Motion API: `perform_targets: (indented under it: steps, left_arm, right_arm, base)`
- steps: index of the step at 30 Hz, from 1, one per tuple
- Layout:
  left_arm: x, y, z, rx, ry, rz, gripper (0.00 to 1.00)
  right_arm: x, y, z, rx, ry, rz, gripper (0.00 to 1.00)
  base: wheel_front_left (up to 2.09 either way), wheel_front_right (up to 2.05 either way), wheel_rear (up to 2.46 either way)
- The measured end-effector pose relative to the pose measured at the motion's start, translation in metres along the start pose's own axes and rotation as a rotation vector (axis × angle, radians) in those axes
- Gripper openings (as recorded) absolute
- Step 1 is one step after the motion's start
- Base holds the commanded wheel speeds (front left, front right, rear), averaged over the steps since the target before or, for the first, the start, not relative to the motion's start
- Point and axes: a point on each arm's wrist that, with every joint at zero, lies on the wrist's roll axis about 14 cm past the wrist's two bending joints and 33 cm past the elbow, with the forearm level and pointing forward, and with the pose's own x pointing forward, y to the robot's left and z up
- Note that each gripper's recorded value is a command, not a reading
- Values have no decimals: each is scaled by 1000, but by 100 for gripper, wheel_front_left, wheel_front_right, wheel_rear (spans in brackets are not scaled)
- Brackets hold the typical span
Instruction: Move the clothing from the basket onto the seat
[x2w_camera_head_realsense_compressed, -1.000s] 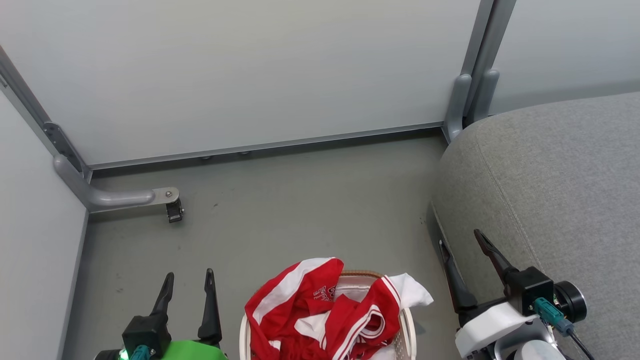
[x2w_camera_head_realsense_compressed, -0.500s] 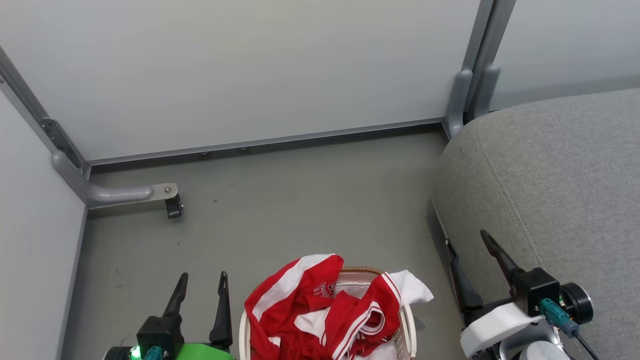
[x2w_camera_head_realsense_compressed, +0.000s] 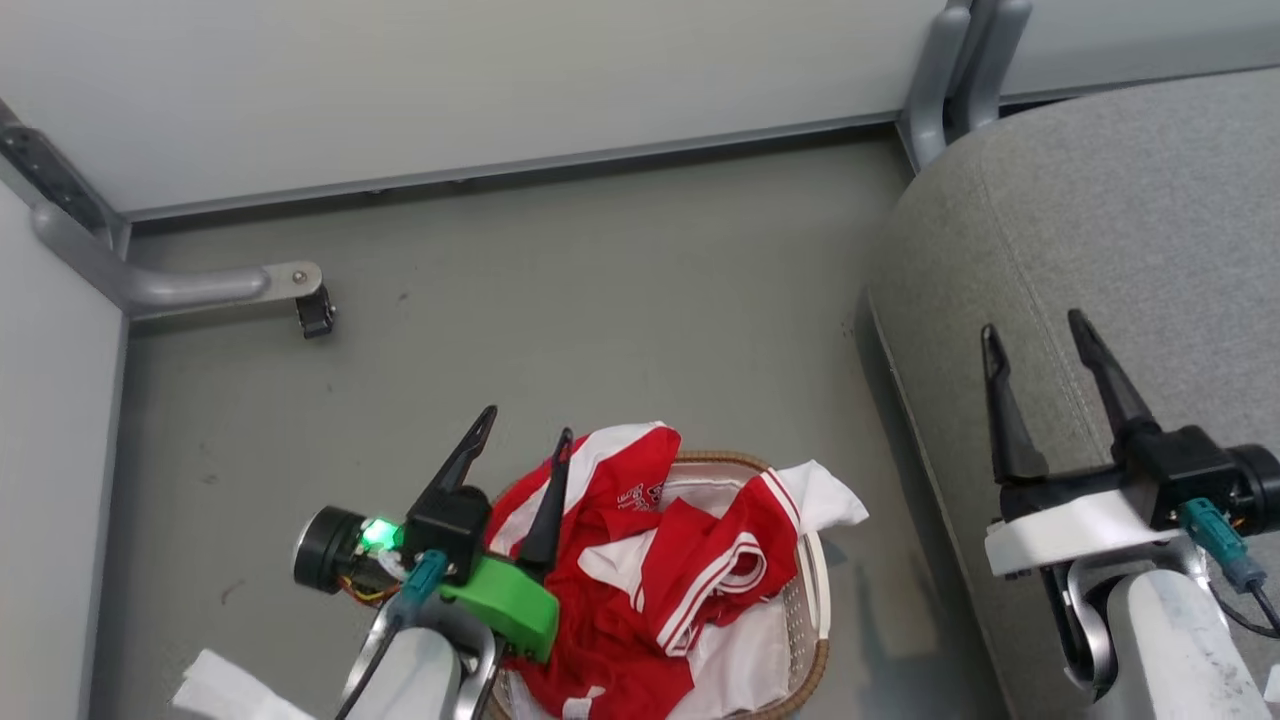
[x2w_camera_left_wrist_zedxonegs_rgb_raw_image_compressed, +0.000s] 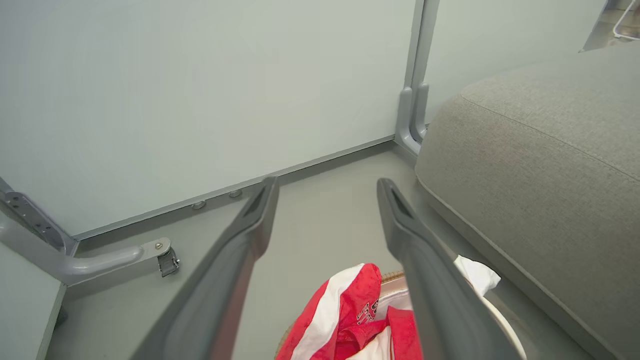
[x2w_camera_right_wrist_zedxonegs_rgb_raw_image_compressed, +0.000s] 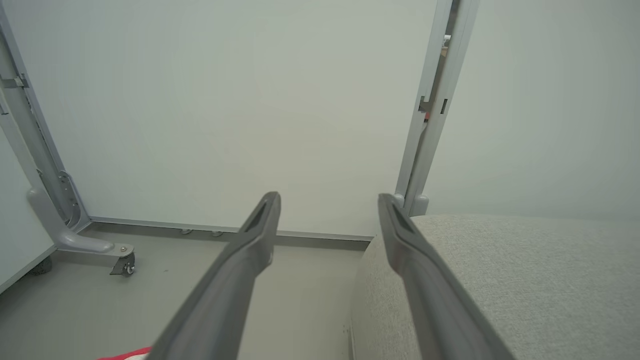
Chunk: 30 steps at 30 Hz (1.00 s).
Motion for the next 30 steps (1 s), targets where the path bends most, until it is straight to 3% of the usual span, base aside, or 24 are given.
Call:
perform_targets:
  steps: [11, 21, 30]
  left_arm:
    - [58, -52, -70, 33, 189, -278, 100]
    - [49, -113, -164, -12, 435, -537, 100]
    - [51, -125, -230, 25, 580, -619, 100]
  right_arm:
    - [44, -39, -17, -55, -29, -85, 100]
    - [54, -55, -58, -50, 29, -111, 100]
    - [53, -75, -85, -50, 73, -154, 100]
  base:
    - [0, 0, 0]
    - [0, 0, 0]
    - [0, 0, 0]
